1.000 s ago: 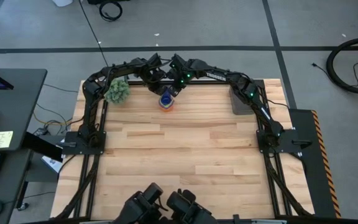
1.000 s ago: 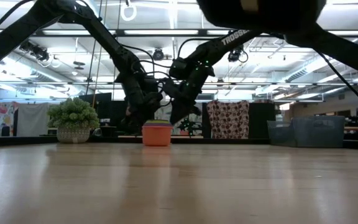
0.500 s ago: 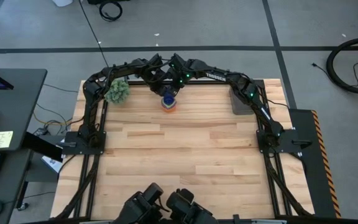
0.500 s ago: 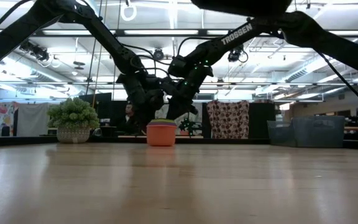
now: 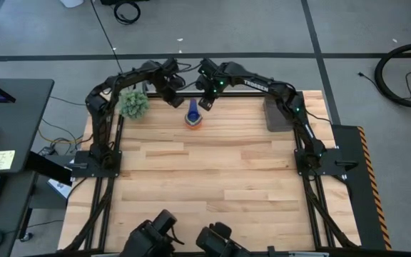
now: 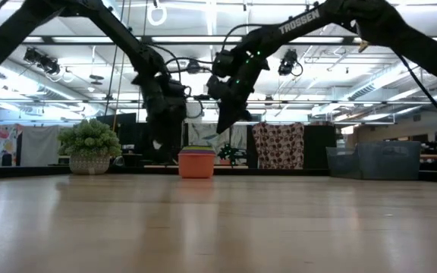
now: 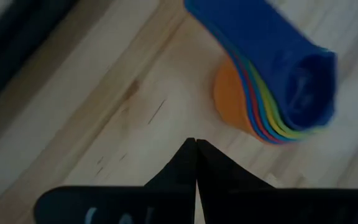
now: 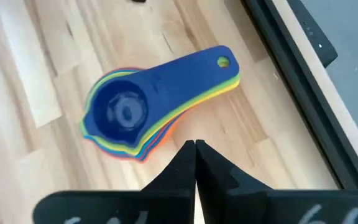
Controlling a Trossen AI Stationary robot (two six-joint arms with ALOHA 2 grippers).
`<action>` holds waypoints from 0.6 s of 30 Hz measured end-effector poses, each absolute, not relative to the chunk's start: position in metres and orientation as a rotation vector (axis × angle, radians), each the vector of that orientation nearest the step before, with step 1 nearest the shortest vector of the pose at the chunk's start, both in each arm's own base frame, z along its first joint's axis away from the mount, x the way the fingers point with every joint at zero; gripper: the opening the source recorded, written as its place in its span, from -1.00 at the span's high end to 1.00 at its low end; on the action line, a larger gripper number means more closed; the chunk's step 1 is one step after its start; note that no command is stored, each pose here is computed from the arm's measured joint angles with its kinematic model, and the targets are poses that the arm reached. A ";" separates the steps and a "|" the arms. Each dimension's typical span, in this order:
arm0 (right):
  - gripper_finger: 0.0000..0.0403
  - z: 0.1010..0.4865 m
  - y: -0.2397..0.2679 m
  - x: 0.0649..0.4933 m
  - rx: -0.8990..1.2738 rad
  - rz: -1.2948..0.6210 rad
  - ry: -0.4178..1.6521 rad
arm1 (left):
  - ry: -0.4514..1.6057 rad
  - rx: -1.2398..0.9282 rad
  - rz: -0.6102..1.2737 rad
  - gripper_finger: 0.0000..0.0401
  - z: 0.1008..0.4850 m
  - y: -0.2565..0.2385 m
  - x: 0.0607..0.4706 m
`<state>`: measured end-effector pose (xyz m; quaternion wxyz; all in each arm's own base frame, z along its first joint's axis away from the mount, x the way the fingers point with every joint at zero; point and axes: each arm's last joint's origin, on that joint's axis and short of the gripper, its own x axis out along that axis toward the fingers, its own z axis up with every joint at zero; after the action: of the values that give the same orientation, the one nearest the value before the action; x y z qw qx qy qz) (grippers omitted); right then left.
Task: Nest measuring cups in basket
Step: Put the nested measuring cups into the black bin
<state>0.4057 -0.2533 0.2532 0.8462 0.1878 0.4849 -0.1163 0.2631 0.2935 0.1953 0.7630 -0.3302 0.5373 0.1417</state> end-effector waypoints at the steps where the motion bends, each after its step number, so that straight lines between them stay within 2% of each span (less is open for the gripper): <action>1: 0.93 0.256 -0.252 0.405 0.395 -0.243 1.021 | 1.160 -0.695 0.297 0.97 0.201 0.292 0.262; 5: 0.90 0.261 -0.245 0.406 0.398 -0.230 1.017 | 1.098 -0.642 0.202 0.97 0.217 0.282 0.267; 10: 0.96 0.260 -0.237 0.411 0.375 -0.223 1.030 | 1.047 -0.588 0.083 0.97 0.219 0.266 0.288; 18: 0.95 0.259 -0.235 0.410 0.355 -0.219 1.054 | 1.011 -0.474 0.019 0.97 0.218 0.250 0.312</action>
<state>0.4101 -0.2352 0.2593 0.8438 0.1680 0.4991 -0.1037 0.3119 0.2504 0.2184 0.8483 -0.2247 0.4795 0.0090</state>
